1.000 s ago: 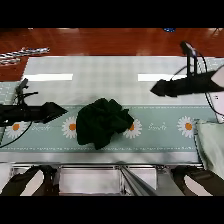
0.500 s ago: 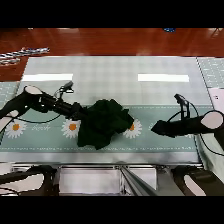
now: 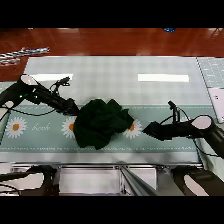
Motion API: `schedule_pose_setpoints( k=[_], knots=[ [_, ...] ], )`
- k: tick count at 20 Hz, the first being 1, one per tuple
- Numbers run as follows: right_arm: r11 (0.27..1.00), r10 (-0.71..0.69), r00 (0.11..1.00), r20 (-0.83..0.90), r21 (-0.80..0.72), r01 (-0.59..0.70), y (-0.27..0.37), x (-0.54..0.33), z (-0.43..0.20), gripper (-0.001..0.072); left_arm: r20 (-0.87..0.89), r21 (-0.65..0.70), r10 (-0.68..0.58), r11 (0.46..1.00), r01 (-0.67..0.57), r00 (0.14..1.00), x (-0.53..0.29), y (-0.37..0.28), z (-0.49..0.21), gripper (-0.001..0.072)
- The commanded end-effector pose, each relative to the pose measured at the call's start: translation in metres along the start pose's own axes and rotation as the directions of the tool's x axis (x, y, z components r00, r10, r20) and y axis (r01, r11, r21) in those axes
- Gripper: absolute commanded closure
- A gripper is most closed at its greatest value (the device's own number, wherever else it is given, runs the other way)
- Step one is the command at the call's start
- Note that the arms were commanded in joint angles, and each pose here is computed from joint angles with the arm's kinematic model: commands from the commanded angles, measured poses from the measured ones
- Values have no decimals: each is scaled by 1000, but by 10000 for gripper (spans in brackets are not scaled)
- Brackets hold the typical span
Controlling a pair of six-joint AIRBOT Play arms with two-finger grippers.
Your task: Fold the shirts.
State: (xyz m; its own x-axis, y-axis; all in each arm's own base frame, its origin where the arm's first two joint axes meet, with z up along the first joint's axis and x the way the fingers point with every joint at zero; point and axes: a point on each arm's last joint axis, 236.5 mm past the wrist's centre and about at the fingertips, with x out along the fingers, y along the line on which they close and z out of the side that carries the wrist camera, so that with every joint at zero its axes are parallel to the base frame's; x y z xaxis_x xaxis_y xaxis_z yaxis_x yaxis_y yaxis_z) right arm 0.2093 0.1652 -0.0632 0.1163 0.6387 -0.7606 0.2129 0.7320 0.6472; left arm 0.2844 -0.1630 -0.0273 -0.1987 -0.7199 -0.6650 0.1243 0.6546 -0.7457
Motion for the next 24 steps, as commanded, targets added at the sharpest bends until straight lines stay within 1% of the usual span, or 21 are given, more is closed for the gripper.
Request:
schedule_pose_setpoints(
  k=[1, 6, 10, 15, 16, 18, 19, 20, 22, 24],
  knots=[
    [993, 118, 993, -16, 13, -117, 25, 22, 8, 306, 30, -16, 12, 1000, -12, 999, -12, 6, 3, 691],
    [992, 38, 990, -137, -113, -54, 48, 71, 6, 306, 29, -21, 14, 1000, -13, 999, -11, 6, 4, 691],
    [990, -38, 989, -143, -140, 18, 45, 86, 32, 306, 27, -26, 14, 1000, -13, 1000, -10, 5, 3, 691],
    [991, -49, 987, -153, -133, 28, 51, 97, 50, 306, 51, -32, 26, 999, -24, 998, -10, 8, 9, 691],
    [991, -48, 987, -152, -133, 28, 52, 99, 55, 337, 58, -41, 30, 999, -27, 998, -10, 9, 11, 691],
    [990, -40, 989, -141, -142, 20, 59, 101, 64, 509, 65, -49, 34, 998, -31, 997, -9, 8, 13, 691],
    [985, -34, 990, -134, -173, 10, 66, 99, 69, 627, 73, -50, 27, 998, -24, 997, -10, 7, 15, 691],
    [971, -17, 990, -143, -237, -18, 78, 93, 72, 692, 94, -47, 8, 999, -3, 996, -13, 0, 19, 691],
    [941, -19, 991, -129, -337, -26, 103, 67, 89, 692, 191, -7, -33, 999, 35, 981, -38, -22, 39, 691],
    [906, -47, 999, 8, -421, 46, 130, 14, 130, 692, 356, 88, -91, 994, 64, 930, -93, -62, 66, 691]
  ],
)
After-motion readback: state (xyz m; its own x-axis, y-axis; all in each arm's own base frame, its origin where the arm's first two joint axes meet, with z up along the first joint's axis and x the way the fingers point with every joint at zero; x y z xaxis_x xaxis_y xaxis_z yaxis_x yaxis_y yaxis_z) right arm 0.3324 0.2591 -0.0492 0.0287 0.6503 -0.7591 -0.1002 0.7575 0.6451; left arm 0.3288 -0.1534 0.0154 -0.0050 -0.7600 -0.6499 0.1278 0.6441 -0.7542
